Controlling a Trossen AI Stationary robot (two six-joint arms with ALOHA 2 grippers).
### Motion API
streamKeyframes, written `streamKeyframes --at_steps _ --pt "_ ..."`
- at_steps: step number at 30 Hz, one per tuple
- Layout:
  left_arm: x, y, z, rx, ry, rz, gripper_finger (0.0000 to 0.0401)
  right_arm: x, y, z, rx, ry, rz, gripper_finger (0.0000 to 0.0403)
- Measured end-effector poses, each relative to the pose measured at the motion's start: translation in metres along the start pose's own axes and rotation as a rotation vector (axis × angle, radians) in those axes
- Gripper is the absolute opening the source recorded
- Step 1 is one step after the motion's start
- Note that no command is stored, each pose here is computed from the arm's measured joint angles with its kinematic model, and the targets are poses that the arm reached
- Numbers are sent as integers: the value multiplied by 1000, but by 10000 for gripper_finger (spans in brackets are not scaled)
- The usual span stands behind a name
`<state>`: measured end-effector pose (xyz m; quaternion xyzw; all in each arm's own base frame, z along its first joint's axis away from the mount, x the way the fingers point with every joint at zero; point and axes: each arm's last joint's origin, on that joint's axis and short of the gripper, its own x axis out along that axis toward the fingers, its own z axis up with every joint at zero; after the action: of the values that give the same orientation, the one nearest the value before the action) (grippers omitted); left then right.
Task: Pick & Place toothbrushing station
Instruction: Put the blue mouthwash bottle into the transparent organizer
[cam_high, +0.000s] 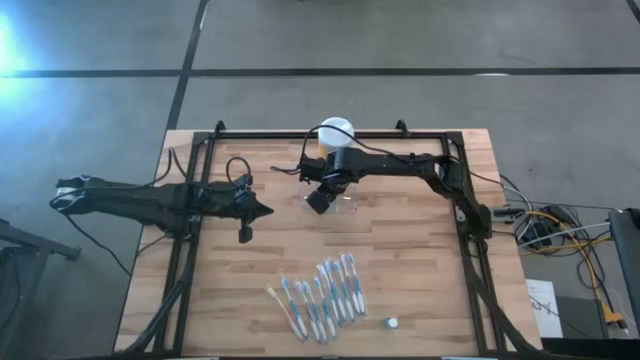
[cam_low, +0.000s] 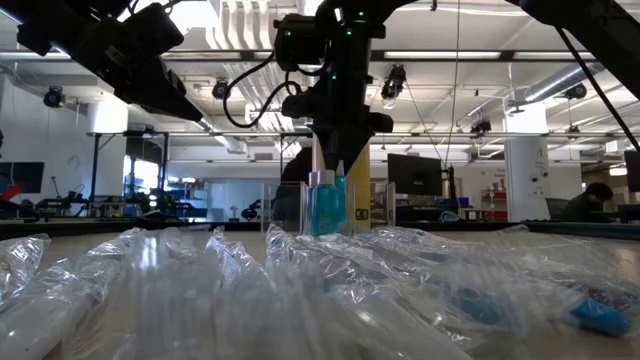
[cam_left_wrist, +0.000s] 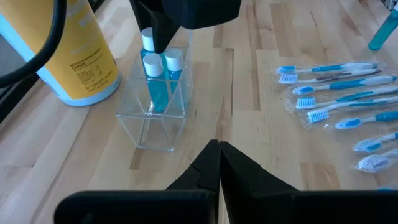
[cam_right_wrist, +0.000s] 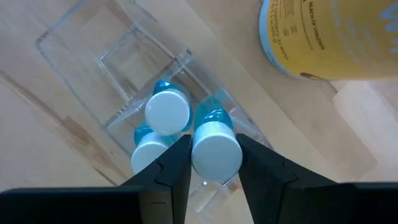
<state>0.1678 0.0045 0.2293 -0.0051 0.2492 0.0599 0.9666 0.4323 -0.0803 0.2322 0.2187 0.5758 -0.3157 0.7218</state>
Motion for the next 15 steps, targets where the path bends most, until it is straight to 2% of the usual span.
streamKeyframes --at_steps 9,15 --pt "0 0 -1 -1 8 0 10 3 -3 2 3 -2 -4 148" --pt "0 0 -1 -1 8 0 10 -19 -6 5 -11 -29 17 165"
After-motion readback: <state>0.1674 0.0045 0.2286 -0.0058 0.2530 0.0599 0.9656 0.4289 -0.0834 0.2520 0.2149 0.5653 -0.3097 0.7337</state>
